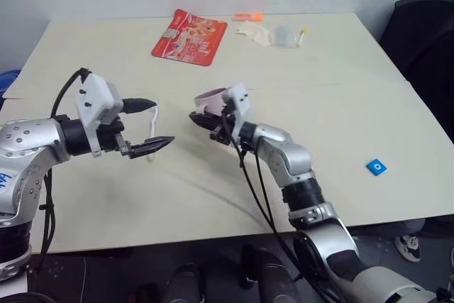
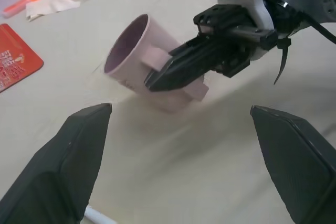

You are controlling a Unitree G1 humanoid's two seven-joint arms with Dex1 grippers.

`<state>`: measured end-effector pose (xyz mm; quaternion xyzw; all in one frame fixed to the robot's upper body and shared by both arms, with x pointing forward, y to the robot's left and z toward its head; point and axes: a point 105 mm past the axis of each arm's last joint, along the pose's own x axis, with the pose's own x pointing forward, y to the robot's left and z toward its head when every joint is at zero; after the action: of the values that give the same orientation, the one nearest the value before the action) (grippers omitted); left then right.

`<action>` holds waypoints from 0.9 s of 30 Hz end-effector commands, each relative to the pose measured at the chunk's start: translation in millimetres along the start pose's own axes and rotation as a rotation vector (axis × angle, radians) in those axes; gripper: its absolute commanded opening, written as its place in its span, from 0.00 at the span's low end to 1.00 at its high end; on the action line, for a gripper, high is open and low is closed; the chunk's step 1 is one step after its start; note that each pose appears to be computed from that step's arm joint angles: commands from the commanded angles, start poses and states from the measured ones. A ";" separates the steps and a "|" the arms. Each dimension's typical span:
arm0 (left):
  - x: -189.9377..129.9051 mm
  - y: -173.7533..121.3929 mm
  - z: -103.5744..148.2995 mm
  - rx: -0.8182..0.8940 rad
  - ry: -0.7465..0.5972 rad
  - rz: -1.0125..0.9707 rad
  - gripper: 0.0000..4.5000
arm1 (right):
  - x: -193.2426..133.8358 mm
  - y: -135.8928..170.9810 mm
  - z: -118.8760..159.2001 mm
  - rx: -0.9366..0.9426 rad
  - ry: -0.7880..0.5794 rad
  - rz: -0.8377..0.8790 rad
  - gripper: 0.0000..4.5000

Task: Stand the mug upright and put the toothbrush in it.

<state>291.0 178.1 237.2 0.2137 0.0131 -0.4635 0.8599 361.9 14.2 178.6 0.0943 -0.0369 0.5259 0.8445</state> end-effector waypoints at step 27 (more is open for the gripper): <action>11.3 -16.4 1.4 0.006 -0.011 -0.141 1.00 | -89.5 28.7 -30.2 -0.184 0.266 -0.016 0.77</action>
<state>285.9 156.7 226.2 0.2029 0.0299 -0.5278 0.8242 305.5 -45.7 121.6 -0.0422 0.0485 0.5157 0.8544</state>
